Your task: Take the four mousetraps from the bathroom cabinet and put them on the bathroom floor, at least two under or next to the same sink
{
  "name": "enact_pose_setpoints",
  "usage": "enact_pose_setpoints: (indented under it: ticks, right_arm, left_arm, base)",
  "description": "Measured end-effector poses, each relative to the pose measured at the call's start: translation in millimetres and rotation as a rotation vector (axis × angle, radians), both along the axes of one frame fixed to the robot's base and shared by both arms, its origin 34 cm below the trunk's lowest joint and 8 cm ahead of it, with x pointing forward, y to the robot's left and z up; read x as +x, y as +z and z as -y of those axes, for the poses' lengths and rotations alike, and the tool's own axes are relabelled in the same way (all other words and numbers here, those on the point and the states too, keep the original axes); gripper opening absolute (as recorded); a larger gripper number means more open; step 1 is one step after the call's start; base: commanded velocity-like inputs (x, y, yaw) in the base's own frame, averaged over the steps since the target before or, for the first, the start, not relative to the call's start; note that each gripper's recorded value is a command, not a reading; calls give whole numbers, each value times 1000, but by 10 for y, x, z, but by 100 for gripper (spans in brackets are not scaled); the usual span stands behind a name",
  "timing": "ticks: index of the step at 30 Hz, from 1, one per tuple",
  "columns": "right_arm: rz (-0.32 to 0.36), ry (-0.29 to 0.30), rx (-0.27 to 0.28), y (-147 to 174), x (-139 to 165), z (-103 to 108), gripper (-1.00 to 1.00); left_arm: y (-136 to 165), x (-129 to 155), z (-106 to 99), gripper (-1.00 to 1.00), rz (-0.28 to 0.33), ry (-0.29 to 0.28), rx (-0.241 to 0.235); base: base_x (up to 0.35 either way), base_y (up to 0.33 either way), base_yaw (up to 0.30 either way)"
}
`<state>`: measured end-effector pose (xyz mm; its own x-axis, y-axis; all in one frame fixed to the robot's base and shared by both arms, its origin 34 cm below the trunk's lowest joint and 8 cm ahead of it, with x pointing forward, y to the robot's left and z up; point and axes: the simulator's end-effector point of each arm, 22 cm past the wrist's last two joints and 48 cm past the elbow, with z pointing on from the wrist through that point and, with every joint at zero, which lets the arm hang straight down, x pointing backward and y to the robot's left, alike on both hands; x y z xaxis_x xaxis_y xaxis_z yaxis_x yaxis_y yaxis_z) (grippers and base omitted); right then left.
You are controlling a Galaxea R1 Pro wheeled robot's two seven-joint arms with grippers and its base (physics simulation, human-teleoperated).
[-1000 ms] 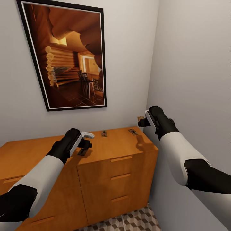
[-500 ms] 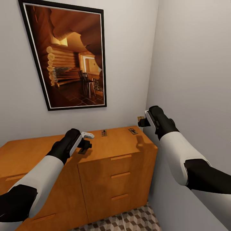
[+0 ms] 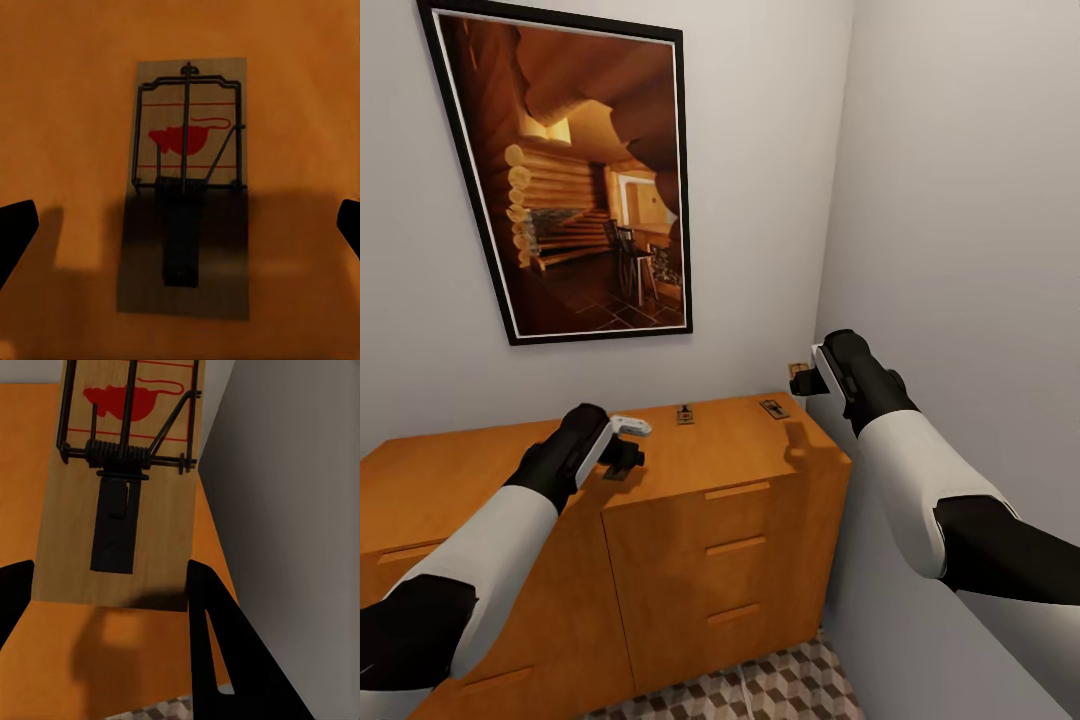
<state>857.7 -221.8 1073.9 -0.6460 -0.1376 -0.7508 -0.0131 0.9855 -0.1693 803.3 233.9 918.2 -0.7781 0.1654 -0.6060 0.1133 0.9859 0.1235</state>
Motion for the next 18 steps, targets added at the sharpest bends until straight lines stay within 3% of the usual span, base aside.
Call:
enact_pose_setpoints:
  ticks: [7, 18]
  right_arm:
    - [1, 0, 0, 4, -2, 0, -100]
    - [0, 0, 0, 3, -2, 0, -100]
  left_arm:
    - [-210, -79, -85, 100, -59, 53, -79]
    - [-223, -84, -90, 100, -64, 65, -105]
  base:
    - [0, 0, 0]
    - [0, 0, 0]
